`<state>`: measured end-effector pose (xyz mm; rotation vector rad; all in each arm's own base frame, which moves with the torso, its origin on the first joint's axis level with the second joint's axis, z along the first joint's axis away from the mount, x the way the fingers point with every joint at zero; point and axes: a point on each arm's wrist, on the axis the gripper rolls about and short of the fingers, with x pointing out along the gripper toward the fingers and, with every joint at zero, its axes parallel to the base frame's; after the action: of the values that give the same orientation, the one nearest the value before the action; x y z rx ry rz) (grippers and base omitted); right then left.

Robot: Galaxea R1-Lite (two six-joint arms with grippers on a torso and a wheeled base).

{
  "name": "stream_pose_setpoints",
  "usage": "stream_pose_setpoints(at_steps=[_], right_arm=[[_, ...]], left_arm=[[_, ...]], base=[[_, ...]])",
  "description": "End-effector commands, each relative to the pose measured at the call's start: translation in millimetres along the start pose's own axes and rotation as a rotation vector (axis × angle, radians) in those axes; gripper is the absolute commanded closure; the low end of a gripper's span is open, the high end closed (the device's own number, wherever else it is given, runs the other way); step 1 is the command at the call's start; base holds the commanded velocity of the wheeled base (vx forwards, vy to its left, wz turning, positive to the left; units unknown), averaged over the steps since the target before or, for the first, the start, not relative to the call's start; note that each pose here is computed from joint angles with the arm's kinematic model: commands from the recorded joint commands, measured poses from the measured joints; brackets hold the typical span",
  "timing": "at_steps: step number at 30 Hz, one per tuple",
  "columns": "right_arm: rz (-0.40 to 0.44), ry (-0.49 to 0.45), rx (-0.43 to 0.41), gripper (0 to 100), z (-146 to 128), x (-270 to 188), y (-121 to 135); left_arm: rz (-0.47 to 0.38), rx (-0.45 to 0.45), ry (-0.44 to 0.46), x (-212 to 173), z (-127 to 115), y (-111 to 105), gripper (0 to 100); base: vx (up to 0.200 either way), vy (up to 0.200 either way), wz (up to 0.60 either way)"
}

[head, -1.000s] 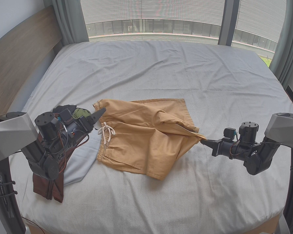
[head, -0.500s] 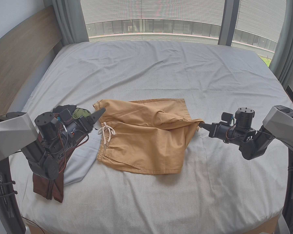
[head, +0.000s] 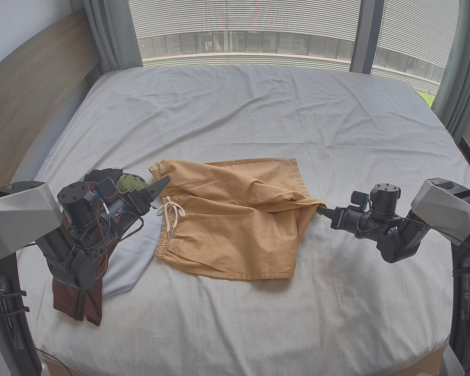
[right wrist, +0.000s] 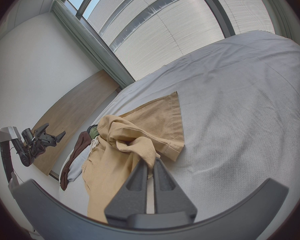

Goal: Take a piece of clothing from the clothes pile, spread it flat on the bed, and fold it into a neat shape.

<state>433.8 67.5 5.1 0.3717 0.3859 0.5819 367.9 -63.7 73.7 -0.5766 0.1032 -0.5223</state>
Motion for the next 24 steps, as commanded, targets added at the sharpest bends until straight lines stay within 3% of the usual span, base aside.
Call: stream_pose_setpoints(at_steps=[1, 18, 24], right_arm=[[-0.016, 0.002, 0.005, 100, -0.6, -4.0, -6.2], [-0.023, -0.019, -0.027, 100, 7.5, -7.2, -6.6], [-0.012, -0.014, -0.031, 100, 15.1, -21.1, 9.4]], left_arm=[[0.001, -0.001, 0.003, 0.1, -1.3, 0.5, 0], [0.002, -0.002, 0.004, 0.1, -1.4, 0.6, 0], [0.003, -0.004, 0.009, 0.6, -3.4, 1.5, 0]], base=[[0.000, 0.000, 0.00], [0.000, 0.000, 0.00], [0.000, 0.000, 0.00]])
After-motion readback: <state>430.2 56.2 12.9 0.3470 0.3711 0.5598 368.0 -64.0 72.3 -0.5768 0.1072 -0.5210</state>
